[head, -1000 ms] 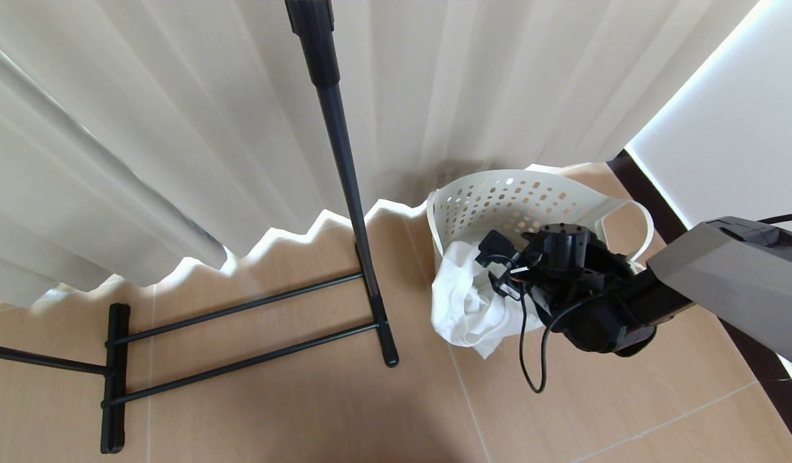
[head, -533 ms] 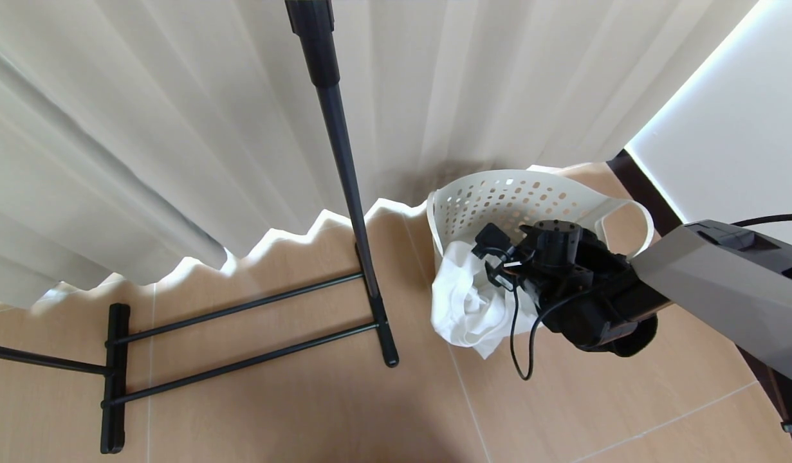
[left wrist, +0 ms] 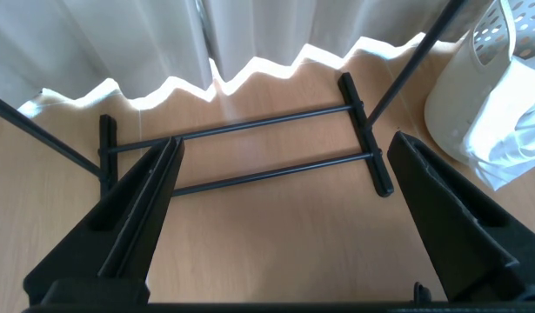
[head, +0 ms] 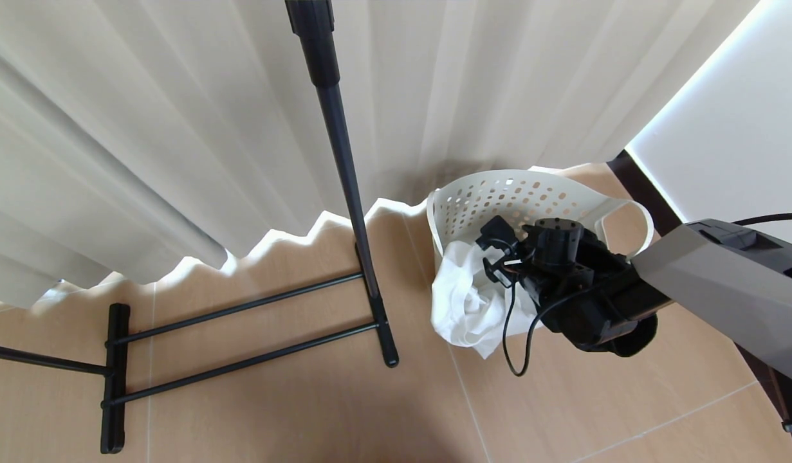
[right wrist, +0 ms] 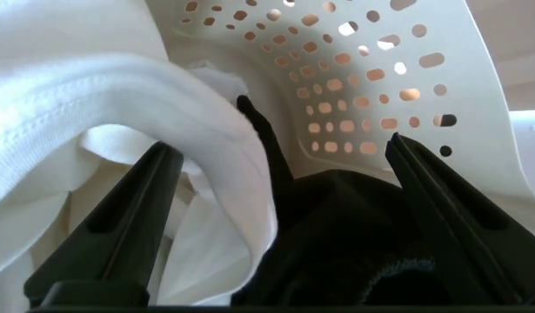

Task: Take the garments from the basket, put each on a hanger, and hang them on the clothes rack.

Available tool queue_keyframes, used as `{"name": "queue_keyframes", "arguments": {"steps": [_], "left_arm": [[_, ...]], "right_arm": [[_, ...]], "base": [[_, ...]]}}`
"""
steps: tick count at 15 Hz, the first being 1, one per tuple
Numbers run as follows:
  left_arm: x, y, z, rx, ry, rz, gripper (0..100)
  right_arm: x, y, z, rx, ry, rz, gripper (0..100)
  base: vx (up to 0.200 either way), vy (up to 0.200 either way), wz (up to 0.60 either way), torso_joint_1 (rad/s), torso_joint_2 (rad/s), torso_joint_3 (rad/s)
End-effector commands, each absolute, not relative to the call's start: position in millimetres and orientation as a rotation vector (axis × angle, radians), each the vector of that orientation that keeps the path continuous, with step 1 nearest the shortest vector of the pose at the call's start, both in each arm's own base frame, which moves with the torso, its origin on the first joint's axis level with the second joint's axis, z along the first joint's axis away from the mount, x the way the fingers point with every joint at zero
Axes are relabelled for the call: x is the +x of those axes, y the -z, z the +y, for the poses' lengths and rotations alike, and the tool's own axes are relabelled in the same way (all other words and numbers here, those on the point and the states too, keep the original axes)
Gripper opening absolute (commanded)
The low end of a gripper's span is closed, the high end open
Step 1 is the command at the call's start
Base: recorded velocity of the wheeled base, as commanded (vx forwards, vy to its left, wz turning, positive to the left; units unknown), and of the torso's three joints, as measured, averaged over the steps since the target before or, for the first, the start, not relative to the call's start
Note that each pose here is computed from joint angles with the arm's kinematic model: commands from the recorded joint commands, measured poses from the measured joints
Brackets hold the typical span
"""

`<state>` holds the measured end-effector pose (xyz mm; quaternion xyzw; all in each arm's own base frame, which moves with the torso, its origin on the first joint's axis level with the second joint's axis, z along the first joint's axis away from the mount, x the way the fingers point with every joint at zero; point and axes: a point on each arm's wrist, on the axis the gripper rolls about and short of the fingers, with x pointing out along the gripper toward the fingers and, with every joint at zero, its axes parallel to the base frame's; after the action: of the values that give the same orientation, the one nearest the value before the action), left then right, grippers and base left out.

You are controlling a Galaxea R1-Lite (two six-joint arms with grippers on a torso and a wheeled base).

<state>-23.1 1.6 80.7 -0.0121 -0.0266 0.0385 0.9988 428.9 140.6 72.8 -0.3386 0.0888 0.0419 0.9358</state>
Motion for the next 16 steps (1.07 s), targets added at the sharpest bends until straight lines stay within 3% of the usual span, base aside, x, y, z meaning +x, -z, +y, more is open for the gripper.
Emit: {"name": "queue_keyframes", "arguments": {"steps": [1,10,11,16], "left_arm": [[-23,-81,2,-0.025,-0.078,-0.053,100],[-23,-81,2,-0.025,-0.078,-0.051,100],[-23,-81,2,-0.025,-0.078,-0.053,100],[-23,-81,2,-0.025,-0.078,-0.053,100]], "right_arm": [[428,-83,140,-0.679,-0.076,0.153,100],[429,-80,141,-0.663,-0.071,0.131,100],[429,-80,141,-0.663,-0.070,0.132,0],[415,-95,136,-0.649,-0.072,0.139,0]], "base": [[0.000,0.000,0.00,0.000,0.00,0.000],[0.000,0.000,0.00,0.000,0.00,0.000],[0.000,0.000,0.00,0.000,0.00,0.000],[0.000,0.000,0.00,0.000,0.00,0.000]]}}
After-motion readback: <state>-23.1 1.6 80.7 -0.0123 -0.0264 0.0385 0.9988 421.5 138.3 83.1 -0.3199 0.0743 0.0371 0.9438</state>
